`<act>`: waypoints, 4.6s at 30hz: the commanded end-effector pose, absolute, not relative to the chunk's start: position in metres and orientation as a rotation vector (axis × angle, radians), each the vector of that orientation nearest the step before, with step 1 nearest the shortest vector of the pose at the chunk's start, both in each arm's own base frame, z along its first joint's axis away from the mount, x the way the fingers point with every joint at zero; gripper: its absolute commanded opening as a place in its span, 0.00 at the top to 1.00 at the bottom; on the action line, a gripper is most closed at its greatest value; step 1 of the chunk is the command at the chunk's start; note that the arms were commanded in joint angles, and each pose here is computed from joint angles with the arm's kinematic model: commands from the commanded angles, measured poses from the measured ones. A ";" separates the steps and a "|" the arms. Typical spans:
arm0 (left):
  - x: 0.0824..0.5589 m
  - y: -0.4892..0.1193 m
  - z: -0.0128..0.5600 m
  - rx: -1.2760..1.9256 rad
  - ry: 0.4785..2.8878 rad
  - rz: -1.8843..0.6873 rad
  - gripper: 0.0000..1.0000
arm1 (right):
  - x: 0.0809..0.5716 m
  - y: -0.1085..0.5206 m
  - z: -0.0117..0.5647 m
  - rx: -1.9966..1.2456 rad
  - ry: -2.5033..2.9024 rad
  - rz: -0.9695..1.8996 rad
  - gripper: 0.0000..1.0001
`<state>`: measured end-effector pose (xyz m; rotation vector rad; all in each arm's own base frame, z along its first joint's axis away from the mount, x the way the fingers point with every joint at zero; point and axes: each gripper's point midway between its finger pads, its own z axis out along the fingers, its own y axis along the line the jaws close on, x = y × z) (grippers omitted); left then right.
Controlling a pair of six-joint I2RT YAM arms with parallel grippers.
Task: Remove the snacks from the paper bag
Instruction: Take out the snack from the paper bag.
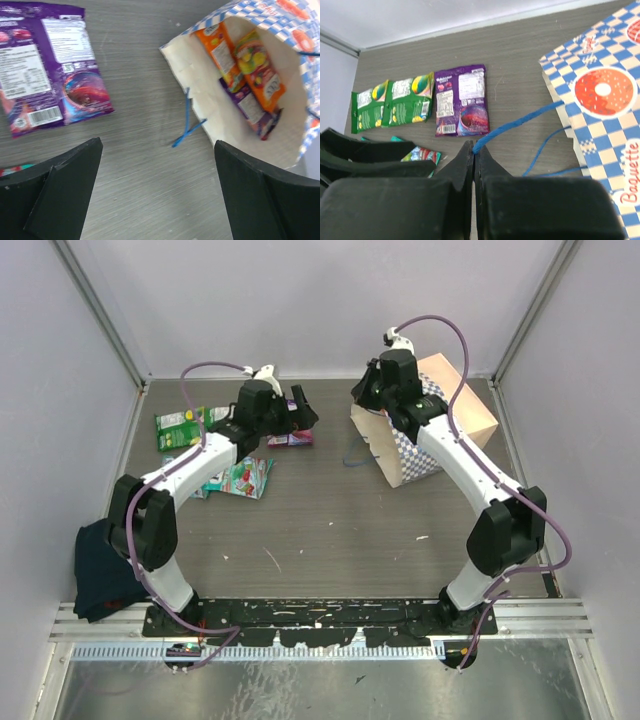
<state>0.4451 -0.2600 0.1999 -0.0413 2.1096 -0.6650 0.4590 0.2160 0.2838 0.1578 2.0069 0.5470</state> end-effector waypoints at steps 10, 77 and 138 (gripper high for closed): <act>0.430 -0.411 0.206 -0.312 1.830 -1.419 0.32 | 0.414 0.204 0.326 0.175 1.921 0.628 1.00; 0.429 -0.592 0.042 -0.557 2.049 -1.219 0.50 | 0.389 0.227 0.347 0.511 1.676 0.764 1.00; 0.342 -0.360 0.239 0.188 1.921 -1.192 1.00 | 0.447 0.110 0.295 0.513 1.688 0.484 1.00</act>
